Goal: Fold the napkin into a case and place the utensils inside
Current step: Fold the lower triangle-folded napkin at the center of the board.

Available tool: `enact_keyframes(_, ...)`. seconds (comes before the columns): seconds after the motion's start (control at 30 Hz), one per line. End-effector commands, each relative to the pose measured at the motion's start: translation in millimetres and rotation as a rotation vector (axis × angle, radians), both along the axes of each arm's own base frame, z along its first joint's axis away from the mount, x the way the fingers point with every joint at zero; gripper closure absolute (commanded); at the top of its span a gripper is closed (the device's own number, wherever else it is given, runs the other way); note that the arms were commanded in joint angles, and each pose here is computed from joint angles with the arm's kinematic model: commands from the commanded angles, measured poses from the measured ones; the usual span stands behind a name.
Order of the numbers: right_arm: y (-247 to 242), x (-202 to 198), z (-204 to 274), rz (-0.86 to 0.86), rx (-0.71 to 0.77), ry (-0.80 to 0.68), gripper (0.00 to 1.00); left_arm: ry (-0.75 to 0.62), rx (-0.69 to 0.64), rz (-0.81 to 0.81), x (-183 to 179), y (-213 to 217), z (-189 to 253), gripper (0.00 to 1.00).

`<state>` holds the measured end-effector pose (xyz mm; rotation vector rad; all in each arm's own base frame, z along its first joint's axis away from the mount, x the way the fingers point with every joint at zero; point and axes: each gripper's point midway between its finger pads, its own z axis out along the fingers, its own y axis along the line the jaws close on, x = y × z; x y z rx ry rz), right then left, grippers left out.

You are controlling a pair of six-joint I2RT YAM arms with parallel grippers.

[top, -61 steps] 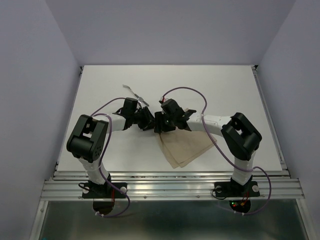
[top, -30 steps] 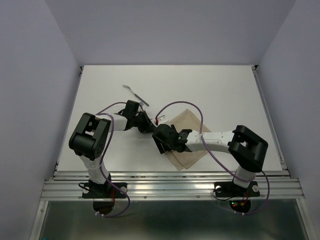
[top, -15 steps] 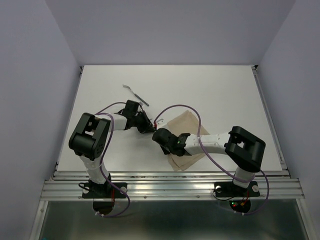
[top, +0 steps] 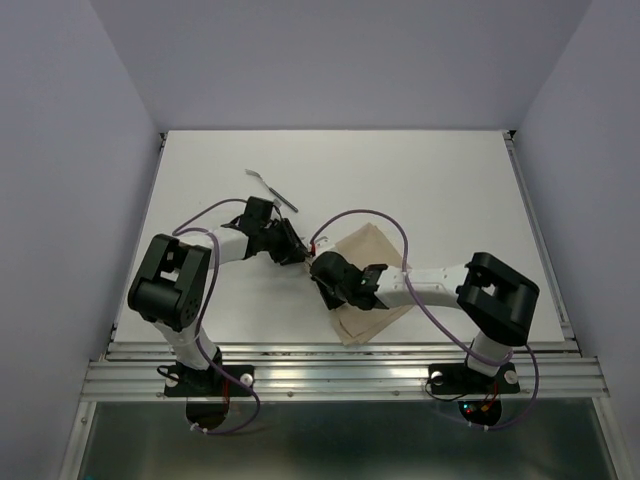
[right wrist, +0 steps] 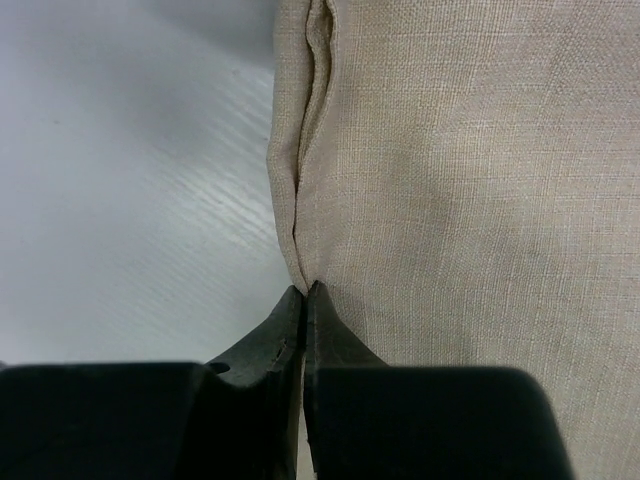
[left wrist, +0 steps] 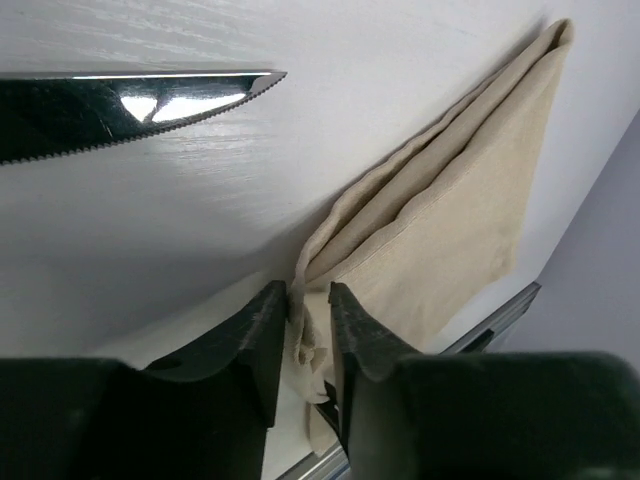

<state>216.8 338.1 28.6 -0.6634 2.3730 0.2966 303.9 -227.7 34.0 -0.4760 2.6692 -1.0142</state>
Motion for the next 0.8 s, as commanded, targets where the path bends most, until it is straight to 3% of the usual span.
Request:
enact_keyframes(0.0,22.4,-8.0,25.2,0.042,0.186,0.075,0.99,-0.118,0.006,0.0,14.4,7.1,29.8,0.61)
enact_keyframes(0.2,31.0,-12.8,37.9,0.045,0.358,0.213,0.99,-0.177,0.027,0.016,16.2,22.1,49.0,0.47)
enact_keyframes(0.43,29.4,-2.8,54.4,0.032,0.519,0.316,0.99,-0.236,0.074,0.06,19.9,46.2,63.7,0.47)
enact_keyframes(0.77,24.6,3.6,63.6,0.017,0.724,0.496,0.99,-0.202,0.116,0.059,-12.7,51.5,45.9,0.47)
